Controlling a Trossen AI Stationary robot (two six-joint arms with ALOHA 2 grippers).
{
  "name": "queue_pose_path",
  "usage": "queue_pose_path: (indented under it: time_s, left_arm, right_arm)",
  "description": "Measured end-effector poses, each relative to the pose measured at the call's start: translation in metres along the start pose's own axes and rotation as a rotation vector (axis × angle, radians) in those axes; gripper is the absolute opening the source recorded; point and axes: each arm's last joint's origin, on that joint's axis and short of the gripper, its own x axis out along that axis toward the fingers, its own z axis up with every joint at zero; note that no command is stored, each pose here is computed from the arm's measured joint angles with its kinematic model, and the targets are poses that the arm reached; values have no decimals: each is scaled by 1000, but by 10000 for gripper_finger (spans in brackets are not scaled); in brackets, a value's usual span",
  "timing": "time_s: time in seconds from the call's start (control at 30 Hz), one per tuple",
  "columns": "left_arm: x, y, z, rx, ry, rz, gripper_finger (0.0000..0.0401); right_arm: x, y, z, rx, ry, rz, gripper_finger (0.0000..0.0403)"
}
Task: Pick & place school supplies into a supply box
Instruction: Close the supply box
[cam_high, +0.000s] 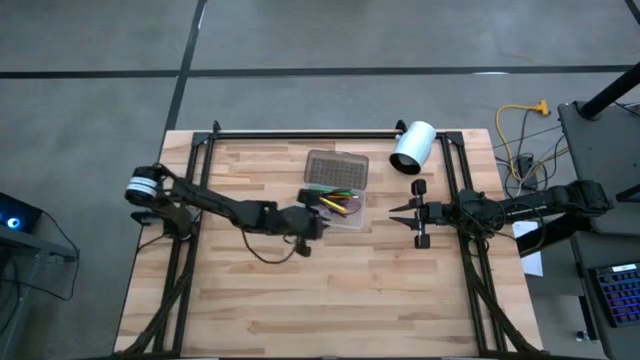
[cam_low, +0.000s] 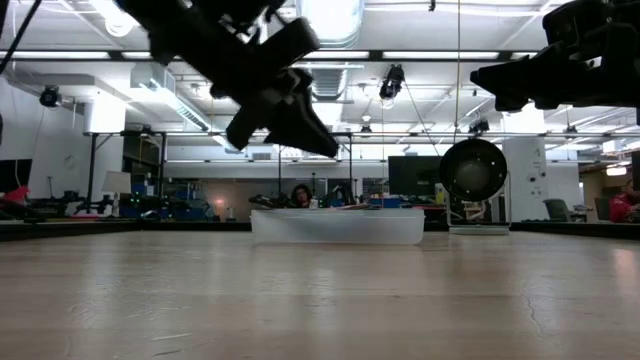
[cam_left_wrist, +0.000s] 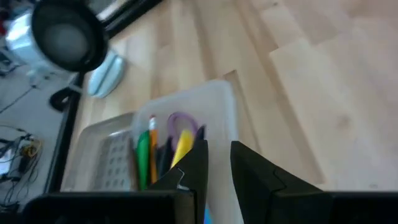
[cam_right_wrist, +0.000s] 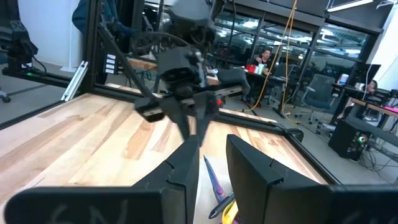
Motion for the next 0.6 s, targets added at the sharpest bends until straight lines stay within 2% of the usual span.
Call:
queue_pose_path:
  time_s: [0.3, 0.6]
  left_arm:
    - [-47, 6, -57, -75, -196, 114, 54]
    - [-105, 14, -80, -163, -462, 112, 54]
  right_arm:
    - [0, 0, 0, 0, 1, 1, 73]
    - [0, 0, -1, 0, 5, 0, 73]
